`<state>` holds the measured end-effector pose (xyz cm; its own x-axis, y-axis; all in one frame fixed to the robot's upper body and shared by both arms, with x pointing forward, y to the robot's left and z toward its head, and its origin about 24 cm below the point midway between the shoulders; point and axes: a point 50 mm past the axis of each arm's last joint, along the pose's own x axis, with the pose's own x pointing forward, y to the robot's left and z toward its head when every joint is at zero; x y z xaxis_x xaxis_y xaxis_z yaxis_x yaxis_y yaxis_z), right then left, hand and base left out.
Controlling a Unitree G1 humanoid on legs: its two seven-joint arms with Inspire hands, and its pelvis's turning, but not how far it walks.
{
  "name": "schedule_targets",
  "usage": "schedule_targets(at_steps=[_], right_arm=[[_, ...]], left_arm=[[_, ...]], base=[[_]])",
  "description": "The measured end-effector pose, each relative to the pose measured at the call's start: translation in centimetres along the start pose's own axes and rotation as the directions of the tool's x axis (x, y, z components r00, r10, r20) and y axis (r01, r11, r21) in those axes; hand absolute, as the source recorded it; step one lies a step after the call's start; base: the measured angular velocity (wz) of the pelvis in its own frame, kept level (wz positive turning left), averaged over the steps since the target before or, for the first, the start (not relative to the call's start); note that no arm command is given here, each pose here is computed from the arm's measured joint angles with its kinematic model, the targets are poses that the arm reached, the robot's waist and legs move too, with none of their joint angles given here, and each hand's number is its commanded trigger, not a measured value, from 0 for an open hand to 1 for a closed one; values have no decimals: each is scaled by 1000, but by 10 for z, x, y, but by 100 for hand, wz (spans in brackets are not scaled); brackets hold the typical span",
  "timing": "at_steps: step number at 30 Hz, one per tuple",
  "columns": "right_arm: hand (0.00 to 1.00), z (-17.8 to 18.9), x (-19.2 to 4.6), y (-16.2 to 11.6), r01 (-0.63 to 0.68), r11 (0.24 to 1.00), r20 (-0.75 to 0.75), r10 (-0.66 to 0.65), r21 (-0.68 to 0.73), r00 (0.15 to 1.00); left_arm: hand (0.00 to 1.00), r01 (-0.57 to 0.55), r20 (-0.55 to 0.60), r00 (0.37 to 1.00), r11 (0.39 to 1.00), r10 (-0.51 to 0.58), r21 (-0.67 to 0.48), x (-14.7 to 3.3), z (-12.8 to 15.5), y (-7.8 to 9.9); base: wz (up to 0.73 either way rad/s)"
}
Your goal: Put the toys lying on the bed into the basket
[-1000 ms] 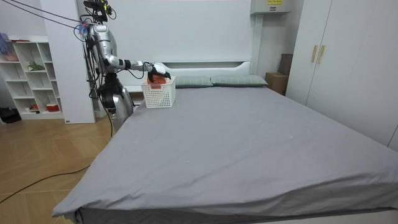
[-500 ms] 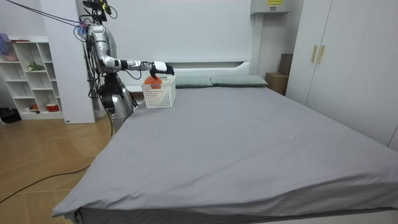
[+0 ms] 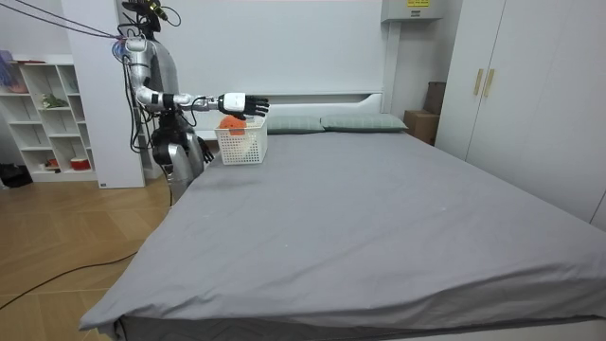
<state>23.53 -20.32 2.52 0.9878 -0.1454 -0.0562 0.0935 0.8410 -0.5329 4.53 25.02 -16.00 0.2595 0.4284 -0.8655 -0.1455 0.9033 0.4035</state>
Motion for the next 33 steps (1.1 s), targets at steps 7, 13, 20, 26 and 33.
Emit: schedule_targets(at_steps=[7, 13, 20, 26, 33], right_arm=[[0, -14, -3, -34, 219, 967, -68, -211, 131, 975], [0, -36, -16, -43, 306, 925, -179, -269, 226, 946], [0, -82, -33, -49, 462, 799, -430, -288, 385, 856], [0, -120, -56, -50, 664, 534, -648, -256, 524, 718], [0, -196, -136, -26, 934, 197, -948, -56, 298, 314]], left_arm=[[0, -20, -19, 1000, 1000, 19, -20, -1, -9, 6], [0, -61, -28, 998, 998, 60, -34, -2, -11, 10], [0, -74, -67, 995, 995, 70, -70, -4, -19, 8], [0, -101, -90, 991, 992, 95, -70, -6, -28, 11], [0, -112, -106, 989, 990, 103, -84, -9, -38, 14]], base=[[-12], [-14], [-16], [-3], [2]])
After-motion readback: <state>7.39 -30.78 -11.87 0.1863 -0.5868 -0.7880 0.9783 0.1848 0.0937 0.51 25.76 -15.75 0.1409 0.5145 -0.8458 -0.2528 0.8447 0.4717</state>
